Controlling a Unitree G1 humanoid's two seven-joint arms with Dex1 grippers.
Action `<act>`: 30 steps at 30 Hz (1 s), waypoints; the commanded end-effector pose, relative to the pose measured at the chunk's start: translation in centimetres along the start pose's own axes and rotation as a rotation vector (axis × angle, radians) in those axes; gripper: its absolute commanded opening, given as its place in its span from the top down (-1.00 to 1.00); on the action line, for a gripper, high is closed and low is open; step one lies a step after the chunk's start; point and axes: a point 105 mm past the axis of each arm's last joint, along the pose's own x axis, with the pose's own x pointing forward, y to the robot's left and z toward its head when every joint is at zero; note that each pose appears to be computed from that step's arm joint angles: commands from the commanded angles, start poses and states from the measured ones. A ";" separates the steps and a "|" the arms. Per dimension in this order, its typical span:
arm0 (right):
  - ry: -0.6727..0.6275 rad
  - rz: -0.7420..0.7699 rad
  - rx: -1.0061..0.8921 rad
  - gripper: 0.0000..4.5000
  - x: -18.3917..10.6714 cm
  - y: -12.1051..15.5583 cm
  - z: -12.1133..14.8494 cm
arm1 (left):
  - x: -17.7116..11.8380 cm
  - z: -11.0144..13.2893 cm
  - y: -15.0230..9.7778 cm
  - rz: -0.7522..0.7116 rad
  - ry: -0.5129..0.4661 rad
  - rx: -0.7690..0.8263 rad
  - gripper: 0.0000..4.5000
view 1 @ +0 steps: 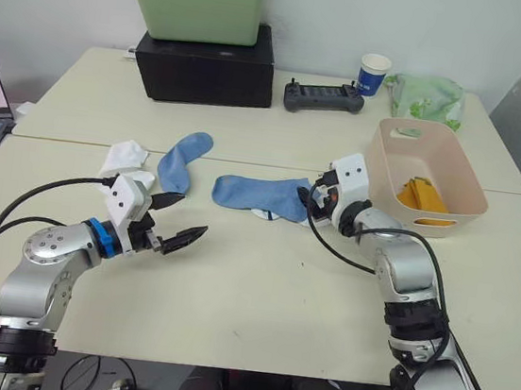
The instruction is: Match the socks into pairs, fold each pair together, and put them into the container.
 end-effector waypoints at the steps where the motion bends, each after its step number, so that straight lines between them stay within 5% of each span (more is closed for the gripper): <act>1: -0.037 0.019 0.006 -0.84 0.0 0.2 1.5 | 0.5 1.2 -0.5 -0.025 -0.032 0.044 -1.00; 6: -0.020 0.033 0.039 -0.84 0.7 0.6 1.4 | 0.7 1.4 -0.6 -0.037 -0.034 0.051 -1.00; 9: -0.009 0.048 0.036 -0.60 1.2 1.1 1.1 | 0.8 1.5 -0.8 -0.040 -0.034 0.052 -1.00; 20: -0.037 0.052 -0.049 0.98 0.9 2.0 1.4 | 0.9 1.9 -1.2 -0.049 -0.040 0.049 -1.00; 30: -0.209 0.117 -0.177 0.98 -2.5 4.0 5.9 | 0.8 1.8 -0.7 -0.037 -0.035 0.036 -1.00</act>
